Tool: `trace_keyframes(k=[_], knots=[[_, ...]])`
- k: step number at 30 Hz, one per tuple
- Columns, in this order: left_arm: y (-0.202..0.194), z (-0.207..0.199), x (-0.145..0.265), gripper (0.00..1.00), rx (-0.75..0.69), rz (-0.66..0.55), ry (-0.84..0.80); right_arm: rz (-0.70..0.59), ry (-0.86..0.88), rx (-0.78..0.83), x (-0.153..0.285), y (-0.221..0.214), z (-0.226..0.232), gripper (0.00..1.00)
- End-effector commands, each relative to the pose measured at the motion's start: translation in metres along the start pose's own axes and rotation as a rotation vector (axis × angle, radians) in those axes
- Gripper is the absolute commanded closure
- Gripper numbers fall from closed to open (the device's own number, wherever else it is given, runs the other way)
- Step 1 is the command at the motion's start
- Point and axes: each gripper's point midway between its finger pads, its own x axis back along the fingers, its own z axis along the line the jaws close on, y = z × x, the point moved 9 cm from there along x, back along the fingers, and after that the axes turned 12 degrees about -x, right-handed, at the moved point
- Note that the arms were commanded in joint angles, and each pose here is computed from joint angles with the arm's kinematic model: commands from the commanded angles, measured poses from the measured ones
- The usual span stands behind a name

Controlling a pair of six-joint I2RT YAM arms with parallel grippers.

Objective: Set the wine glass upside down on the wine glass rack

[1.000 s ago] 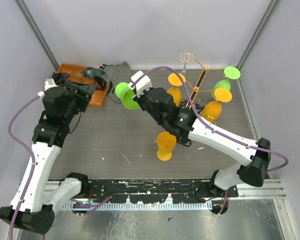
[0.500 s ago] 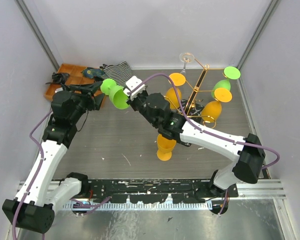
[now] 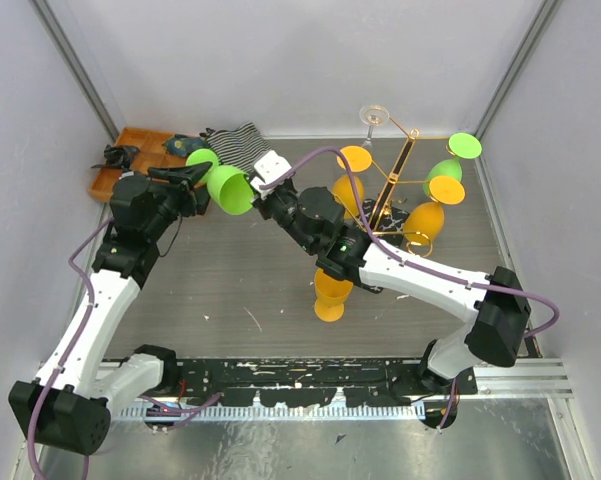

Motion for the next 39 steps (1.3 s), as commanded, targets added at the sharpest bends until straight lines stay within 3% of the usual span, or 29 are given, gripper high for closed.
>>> trace_keyframes(k=[1, 7, 12, 16, 22, 30, 35, 39], knots=[[-0.001, -0.009, -0.003, 0.44, 0.004, 0.014, -0.053, -0.091, 0.054, -0.051, -0.006, 0.017, 0.010, 0.99], [-0.002, -0.006, -0.013, 0.63, 0.011, 0.033, -0.062, -0.076, 0.070, -0.055, -0.010, 0.011, 0.016, 0.99], [-0.002, -0.007, -0.020, 0.85, 0.014, 0.046, -0.074, -0.079, 0.055, -0.036, -0.011, 0.013, 0.014, 0.99], [-0.002, -0.006, -0.024, 0.96, 0.011, 0.049, -0.073, -0.068, 0.041, -0.026, -0.011, 0.014, 0.013, 0.96], [0.000, -0.009, -0.032, 1.00, -0.027, 0.046, -0.089, -0.056, 0.017, -0.017, -0.007, 0.017, 0.009, 0.76], [0.015, -0.031, -0.040, 1.00, -0.237, -0.022, -0.201, 0.010, -0.064, 0.016, 0.004, 0.021, -0.002, 0.46], [0.027, -0.050, -0.042, 1.00, -0.570, -0.083, -0.282, 0.105, -0.107, 0.073, 0.020, 0.020, -0.012, 0.20], [0.031, -0.058, -0.040, 1.00, -0.838, -0.119, -0.338, 0.163, -0.137, 0.120, 0.035, 0.031, -0.021, 0.10]])
